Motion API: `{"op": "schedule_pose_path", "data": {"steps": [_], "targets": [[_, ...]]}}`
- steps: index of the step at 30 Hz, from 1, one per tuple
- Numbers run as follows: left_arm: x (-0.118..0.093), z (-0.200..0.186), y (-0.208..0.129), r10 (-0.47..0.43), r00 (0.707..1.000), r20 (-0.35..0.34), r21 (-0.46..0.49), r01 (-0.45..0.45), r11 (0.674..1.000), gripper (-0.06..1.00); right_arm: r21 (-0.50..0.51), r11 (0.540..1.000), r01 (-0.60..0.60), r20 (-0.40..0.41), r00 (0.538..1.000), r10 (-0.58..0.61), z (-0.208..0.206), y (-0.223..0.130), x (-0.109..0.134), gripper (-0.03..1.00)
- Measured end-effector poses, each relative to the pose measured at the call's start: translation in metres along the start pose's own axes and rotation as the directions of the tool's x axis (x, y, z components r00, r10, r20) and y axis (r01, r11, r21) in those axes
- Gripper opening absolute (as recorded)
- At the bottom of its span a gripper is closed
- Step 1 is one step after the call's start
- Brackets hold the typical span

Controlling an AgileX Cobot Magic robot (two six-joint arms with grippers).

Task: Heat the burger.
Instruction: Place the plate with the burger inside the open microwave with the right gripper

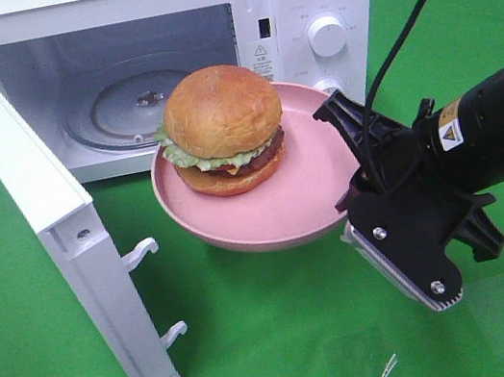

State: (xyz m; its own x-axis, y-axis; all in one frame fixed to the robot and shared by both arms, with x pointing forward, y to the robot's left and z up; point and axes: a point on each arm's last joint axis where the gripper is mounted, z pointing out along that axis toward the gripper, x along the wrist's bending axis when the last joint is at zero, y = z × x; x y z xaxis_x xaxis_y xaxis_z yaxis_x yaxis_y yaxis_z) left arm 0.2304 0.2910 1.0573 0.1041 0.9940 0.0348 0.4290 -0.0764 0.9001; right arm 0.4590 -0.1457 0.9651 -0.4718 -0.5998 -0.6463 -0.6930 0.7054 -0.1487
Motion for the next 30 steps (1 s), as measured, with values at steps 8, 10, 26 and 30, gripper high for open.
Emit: {"op": "schedule_pose_path", "data": {"steps": [8, 10, 26, 30], "targets": [[0.0, 0.0, 0.0, 0.0, 1.0, 0.0, 0.0, 0.0, 1.0, 0.92, -0.001, 1.0, -0.001, -0.005, 1.0, 0.001, 0.015, -0.003, -0.014, 0.06], [0.0, 0.0, 0.0, 0.0, 1.0, 0.0, 0.0, 0.0, 1.0, 0.92, 0.0, 1.0, -0.001, -0.001, 1.0, 0.001, 0.018, -0.004, -0.019, 0.06], [0.0, 0.0, 0.0, 0.0, 1.0, 0.0, 0.0, 0.0, 1.0, 0.92, -0.03, 0.999, 0.015, -0.027, 1.0, -0.016, 0.05, 0.002, -0.044, 0.06], [0.0, 0.0, 0.0, 0.0, 1.0, 0.0, 0.0, 0.0, 1.0, 0.92, -0.034, 0.999, 0.011, -0.046, 0.999, -0.012, 0.059, 0.001, -0.05, 0.06]]}}
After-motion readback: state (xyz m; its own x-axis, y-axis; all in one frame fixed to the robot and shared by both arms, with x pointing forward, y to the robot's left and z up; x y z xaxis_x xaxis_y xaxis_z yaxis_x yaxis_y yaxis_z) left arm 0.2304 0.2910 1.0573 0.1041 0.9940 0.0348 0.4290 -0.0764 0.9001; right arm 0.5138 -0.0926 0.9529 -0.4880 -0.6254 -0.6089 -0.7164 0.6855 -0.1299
